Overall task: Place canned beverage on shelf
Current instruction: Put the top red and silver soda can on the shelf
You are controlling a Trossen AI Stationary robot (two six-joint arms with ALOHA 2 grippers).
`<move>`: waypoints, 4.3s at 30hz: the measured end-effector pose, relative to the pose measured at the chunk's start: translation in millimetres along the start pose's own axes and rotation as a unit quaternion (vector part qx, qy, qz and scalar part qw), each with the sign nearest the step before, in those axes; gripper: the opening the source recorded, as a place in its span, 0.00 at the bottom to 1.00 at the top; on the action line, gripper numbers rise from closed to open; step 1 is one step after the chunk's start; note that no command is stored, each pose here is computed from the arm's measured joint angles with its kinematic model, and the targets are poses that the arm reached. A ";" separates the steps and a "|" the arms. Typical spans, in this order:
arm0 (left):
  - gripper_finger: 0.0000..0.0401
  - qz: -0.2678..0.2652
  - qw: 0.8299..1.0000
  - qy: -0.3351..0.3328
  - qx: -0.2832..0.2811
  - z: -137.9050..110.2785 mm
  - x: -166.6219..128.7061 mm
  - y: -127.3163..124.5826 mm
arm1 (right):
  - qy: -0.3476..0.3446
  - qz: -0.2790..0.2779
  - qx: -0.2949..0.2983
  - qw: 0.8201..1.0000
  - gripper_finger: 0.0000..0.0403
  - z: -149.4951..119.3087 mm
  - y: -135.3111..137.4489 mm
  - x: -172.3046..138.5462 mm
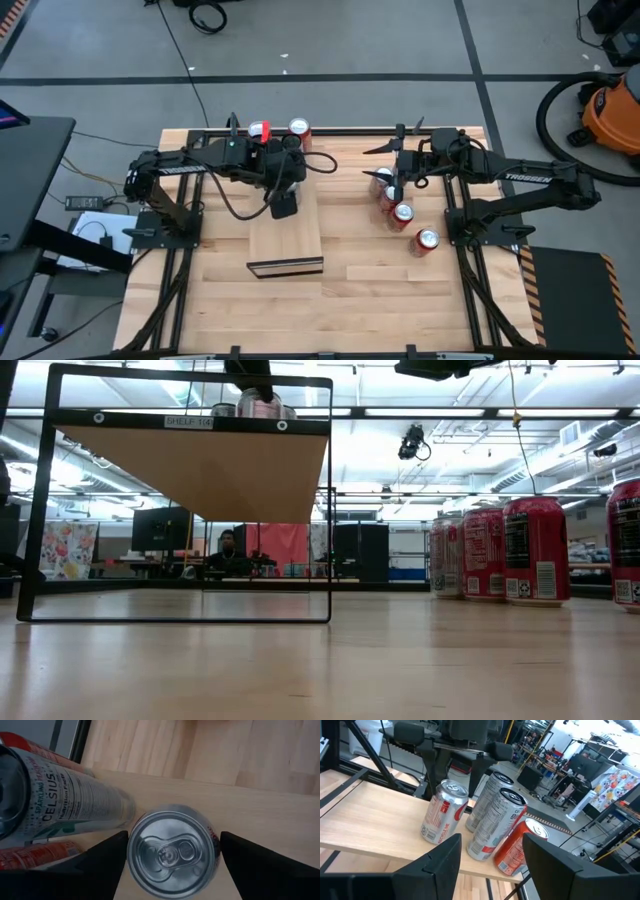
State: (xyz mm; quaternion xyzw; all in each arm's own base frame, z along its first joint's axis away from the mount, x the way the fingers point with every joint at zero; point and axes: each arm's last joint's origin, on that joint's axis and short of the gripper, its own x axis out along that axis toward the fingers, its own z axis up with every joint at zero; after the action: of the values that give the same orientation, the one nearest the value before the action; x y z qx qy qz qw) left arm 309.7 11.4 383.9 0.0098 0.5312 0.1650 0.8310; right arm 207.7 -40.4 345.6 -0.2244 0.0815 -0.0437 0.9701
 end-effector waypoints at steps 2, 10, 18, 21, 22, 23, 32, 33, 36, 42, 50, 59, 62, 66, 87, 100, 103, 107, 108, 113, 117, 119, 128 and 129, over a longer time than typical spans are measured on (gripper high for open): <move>0.80 0.000 1.000 0.002 -0.005 0.0 0.5 -0.2 | 0.000 0.000 0.000 1.000 0.55 0.0 0.1 0.0; 0.76 0.006 0.998 0.019 -0.057 -4.1 -0.8 0.9 | 0.000 0.000 0.000 1.000 0.55 0.0 0.1 0.0; 0.72 0.014 0.991 0.027 -0.127 -6.4 -1.5 1.7 | 0.000 0.000 0.000 1.000 0.55 0.0 0.0 0.0; 0.72 0.019 0.988 0.031 -0.147 -7.5 -1.6 2.0 | 0.000 0.000 0.000 1.000 0.55 0.0 0.0 0.0; 0.72 0.020 0.988 0.031 -0.151 -7.5 -1.5 2.1 | 0.000 0.000 0.000 1.000 0.55 0.0 0.0 0.0; 0.72 0.021 0.987 0.031 -0.155 -7.4 -1.5 2.1 | 0.000 0.000 0.000 1.000 0.55 0.0 0.1 0.0; 0.77 0.035 0.987 0.026 -0.153 -6.9 -0.2 2.3 | 0.000 0.000 0.000 1.000 0.55 0.0 0.0 0.0; 0.79 0.037 0.988 0.025 -0.149 -6.7 0.1 2.2 | 0.000 0.000 0.000 1.000 0.55 0.0 0.1 0.0; 0.82 0.038 0.990 0.021 -0.132 -5.1 -3.4 3.3 | 0.000 0.000 0.000 1.000 0.55 0.0 0.0 0.0; 0.84 0.040 0.991 -0.022 -0.125 1.8 -26.5 9.2 | 0.000 0.000 0.000 1.000 0.55 0.0 0.1 0.0; 0.84 0.008 0.997 -0.069 0.018 5.8 -35.2 -17.3 | 0.000 0.000 0.000 1.000 0.55 -0.1 0.0 0.0; 0.77 0.024 0.997 -0.046 0.055 11.7 -7.4 -23.3 | -0.003 0.000 0.002 1.000 0.55 0.5 -0.1 0.1; 0.72 0.031 0.994 -0.037 0.095 12.7 -2.0 -27.6 | -0.002 0.000 0.002 1.000 0.55 0.1 0.0 0.6; 0.65 0.037 0.992 -0.018 0.117 10.8 1.9 -29.1 | 0.002 0.001 0.002 1.000 0.55 -1.4 0.1 2.5; 0.45 0.061 0.989 0.042 0.132 2.1 7.2 -27.7 | 0.003 0.002 0.002 1.000 0.55 -1.6 0.1 2.7; 0.45 0.067 0.988 0.014 0.140 6.3 5.7 -30.4 | 0.004 0.002 0.002 1.000 0.55 -1.7 0.2 2.6; 0.45 0.063 0.987 0.007 0.147 5.3 2.7 -35.2 | 0.004 0.002 0.002 1.000 0.55 -1.7 0.2 2.6; 0.45 0.023 0.986 0.015 0.163 0.9 -0.4 -45.9 | 0.004 0.002 0.002 1.000 0.55 -1.8 0.2 2.6; 0.45 0.010 0.986 0.015 0.166 0.2 -1.2 -49.1 | 0.004 0.002 0.002 1.000 0.55 -1.7 0.2 2.7; 0.45 -0.021 0.983 0.024 0.181 -4.8 -4.6 -59.4 | 0.004 0.002 0.002 1.000 0.55 -1.8 0.2 2.6; 0.45 -0.017 0.980 0.052 0.192 -9.5 -3.1 -60.8 | 0.003 0.007 0.002 1.000 0.55 -1.8 0.5 2.6; 0.45 -0.011 0.977 0.068 0.200 -11.1 -0.5 -60.9 | 0.002 0.009 0.002 1.000 0.55 -1.8 0.7 2.6; 0.45 0.026 0.965 0.101 0.239 -13.5 6.7 -60.8 | 0.001 0.010 0.002 1.000 0.55 -1.6 0.7 2.5; 0.45 0.027 0.966 0.099 0.239 -13.6 5.8 -60.4 | 0.002 0.010 0.002 1.000 0.55 -1.6 0.7 2.5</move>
State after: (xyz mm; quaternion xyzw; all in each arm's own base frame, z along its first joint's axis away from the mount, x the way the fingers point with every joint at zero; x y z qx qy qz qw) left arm 315.8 -46.2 361.3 0.2057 0.6345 0.0556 0.7430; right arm 209.9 -40.8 343.5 -0.2212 0.0851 -0.0346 0.9709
